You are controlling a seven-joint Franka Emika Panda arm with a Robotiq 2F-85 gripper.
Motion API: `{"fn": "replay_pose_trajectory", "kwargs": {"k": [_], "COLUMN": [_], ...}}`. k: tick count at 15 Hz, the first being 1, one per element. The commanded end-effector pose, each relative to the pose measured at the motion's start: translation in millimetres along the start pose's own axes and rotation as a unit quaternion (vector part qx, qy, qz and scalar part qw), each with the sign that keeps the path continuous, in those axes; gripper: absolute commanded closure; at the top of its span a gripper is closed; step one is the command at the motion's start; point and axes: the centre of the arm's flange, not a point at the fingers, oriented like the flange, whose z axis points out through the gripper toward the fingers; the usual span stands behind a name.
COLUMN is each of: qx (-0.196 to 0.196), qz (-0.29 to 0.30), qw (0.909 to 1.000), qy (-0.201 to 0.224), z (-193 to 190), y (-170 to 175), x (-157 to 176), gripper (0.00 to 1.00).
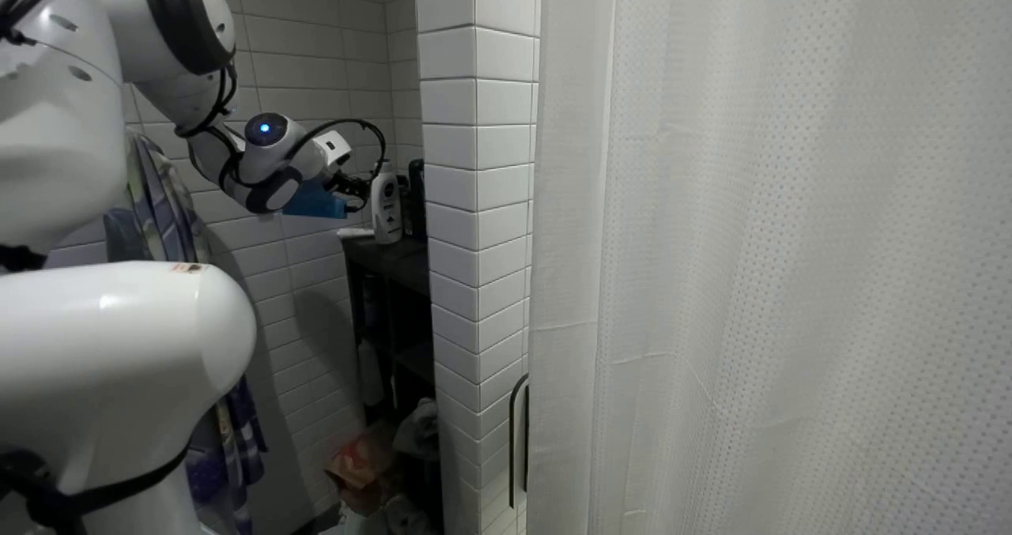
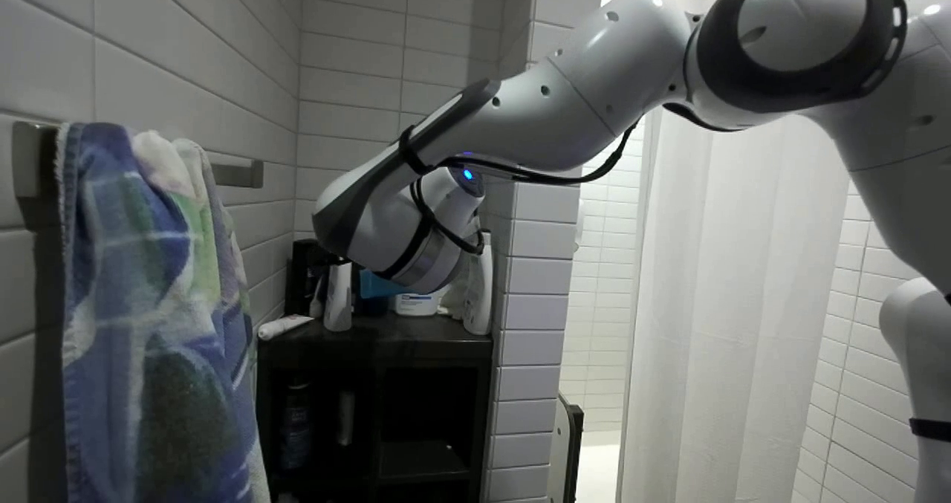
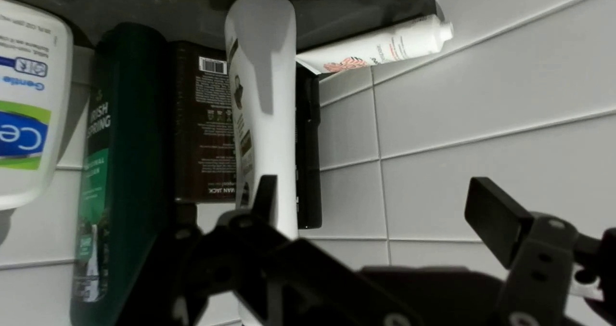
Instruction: Move the white Nivea bottle on the left to the right
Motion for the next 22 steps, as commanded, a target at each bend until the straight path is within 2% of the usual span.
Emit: {"fn": "replay_pose_trajectory", "kwargs": {"k": [1, 6, 8, 9, 12, 22], "qx": [0.008, 0.027, 0.051, 0.030, 0.045, 0.050], "qz": [0.010, 0.020, 0.017, 0.013, 0.022, 0.021], "qw": [0.9996, 0.9992, 0.9985, 0.9994, 0.9987, 0.9985], "qy": [0.024, 0.022, 0.000, 0.007, -0.002, -0.005], "z": [25.4, 39.4, 36.7, 41.4, 43.0, 42.4], "y": [13.7, 18.7, 16.3, 3.7, 0.1, -2.2], "x": [-10.8, -11.9, -16.0, 0.6, -5.9, -6.7], "gripper": [0.00, 0.00, 0.00, 0.00, 0.00, 0.00]}}
